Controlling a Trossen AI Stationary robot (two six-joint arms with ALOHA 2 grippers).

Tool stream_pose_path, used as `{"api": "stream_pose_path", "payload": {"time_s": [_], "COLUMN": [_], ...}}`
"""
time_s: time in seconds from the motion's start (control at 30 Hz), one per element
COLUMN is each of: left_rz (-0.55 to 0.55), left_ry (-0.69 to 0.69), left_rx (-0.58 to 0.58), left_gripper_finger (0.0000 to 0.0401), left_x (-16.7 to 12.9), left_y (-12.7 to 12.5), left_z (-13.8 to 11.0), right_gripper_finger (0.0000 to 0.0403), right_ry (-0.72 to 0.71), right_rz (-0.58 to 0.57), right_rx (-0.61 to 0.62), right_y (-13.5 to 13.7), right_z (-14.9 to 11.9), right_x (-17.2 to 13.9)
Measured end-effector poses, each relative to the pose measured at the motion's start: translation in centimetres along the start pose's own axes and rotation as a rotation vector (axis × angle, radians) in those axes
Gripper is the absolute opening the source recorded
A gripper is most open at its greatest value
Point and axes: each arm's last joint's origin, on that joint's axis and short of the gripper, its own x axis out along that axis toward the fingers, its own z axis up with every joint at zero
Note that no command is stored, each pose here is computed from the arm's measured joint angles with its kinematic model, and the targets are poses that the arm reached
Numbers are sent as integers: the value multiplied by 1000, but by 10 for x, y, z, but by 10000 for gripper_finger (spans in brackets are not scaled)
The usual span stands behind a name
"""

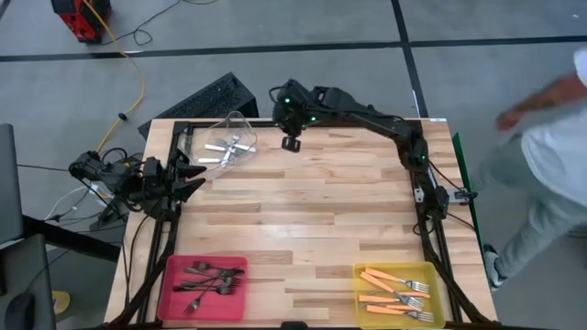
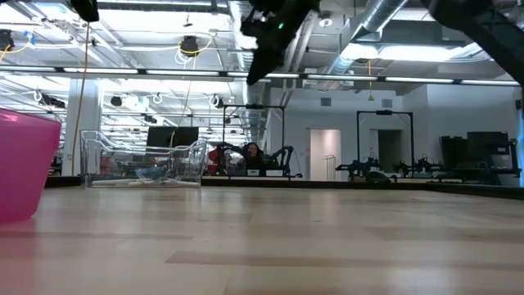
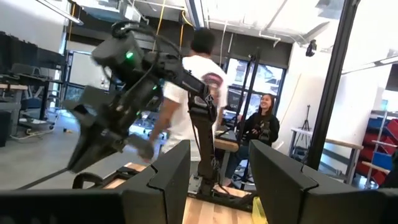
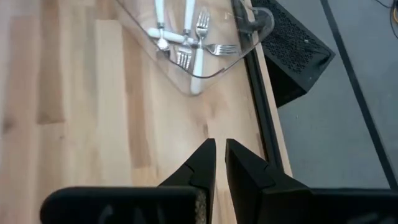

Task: Sort silverware by color (type)
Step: Return to Home Position

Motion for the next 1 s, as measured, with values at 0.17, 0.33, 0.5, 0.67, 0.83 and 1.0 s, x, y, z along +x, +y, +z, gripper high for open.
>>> {"api": "stream_pose_path", "payload": {"time_s": [0.17, 0.33, 0.5, 0.67, 0.83, 1.0], "left_rz": [-6, -10, -11, -11, -10, -10], "left_ry": [-14, -12, -12, -11, -11, -10], "left_rx": [-10, -9, -9, -9, -8, -9], "left_gripper_finger": [151, 151, 151, 151, 151, 151], "left_x": [0, 0, 0, 0, 0, 0], "left_y": [0, 0, 0, 0, 0, 0], "left_z": [2, 1, 1, 1, 1, 1], "right_gripper_finger": [61, 61, 60, 60, 60, 60], "right_ry": [15, 52, 19, -53, -144, -217], "right_rz": [-4, -8, -17, -38, -61, -66], "right_rx": [2, 16, 17, 27, 81, 112], "right_y": [-6, -11, -9, -4, 2, 13], "right_z": [-5, -15, -24, -39, -60, -86], "right_x": [-44, -83, -140, -202, -262, -304]}}
